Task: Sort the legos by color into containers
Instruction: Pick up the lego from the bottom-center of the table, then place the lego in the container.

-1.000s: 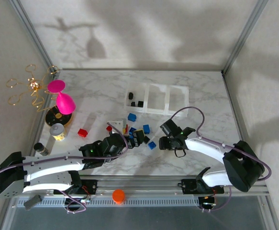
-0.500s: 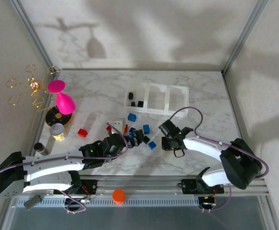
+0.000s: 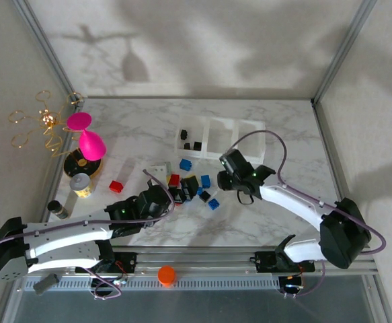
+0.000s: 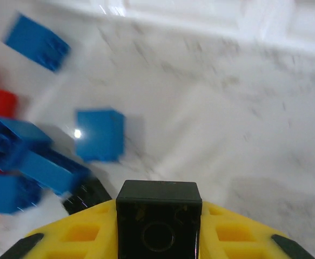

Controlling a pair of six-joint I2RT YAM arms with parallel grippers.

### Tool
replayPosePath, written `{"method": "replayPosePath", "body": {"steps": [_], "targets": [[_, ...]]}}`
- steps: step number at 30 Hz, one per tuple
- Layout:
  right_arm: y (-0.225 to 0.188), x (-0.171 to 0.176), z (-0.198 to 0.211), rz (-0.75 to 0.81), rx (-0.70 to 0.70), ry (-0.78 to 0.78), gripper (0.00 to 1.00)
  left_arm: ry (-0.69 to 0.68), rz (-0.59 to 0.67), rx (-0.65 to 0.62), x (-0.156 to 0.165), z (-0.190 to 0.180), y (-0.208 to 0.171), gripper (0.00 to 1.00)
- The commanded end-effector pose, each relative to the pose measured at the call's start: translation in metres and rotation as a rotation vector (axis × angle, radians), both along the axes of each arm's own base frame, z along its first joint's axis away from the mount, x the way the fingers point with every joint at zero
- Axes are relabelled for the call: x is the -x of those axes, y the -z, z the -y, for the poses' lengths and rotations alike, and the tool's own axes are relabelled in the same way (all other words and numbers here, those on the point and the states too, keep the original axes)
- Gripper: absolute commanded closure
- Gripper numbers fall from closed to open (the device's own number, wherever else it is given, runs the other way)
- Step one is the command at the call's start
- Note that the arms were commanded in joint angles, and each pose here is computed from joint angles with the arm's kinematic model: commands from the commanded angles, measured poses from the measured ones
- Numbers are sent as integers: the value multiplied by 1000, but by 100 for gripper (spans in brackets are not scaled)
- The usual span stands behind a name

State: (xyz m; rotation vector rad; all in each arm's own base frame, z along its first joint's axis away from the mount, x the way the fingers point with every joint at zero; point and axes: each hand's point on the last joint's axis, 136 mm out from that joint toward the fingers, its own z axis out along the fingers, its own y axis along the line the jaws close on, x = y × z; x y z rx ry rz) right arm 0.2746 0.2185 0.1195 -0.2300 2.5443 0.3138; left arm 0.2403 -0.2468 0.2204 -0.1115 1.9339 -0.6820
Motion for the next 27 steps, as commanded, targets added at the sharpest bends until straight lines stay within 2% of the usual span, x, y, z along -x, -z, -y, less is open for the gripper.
{"method": "replayPosePath", "body": {"steps": [1,9,14,18,23,27], "targets": [[-30,-35,-27,126,-20,-44,70,-55,29,-20,-9,-13,-19,0],[-54,-113,-87,273,-7,-70,68,-111,16,-30,-22,-34,-19,0],[-48,-166,-107,314,13,-37,68,-164,-8,-34,-36,-48,-13,1],[-31,-202,-108,339,85,10,66,-171,-3,-29,-41,-51,-14,0],[-17,-225,-98,322,128,36,57,-169,-1,-31,-45,-52,-15,0],[-38,-222,-100,357,96,10,46,-162,-1,-28,-46,-50,-17,0]]}}
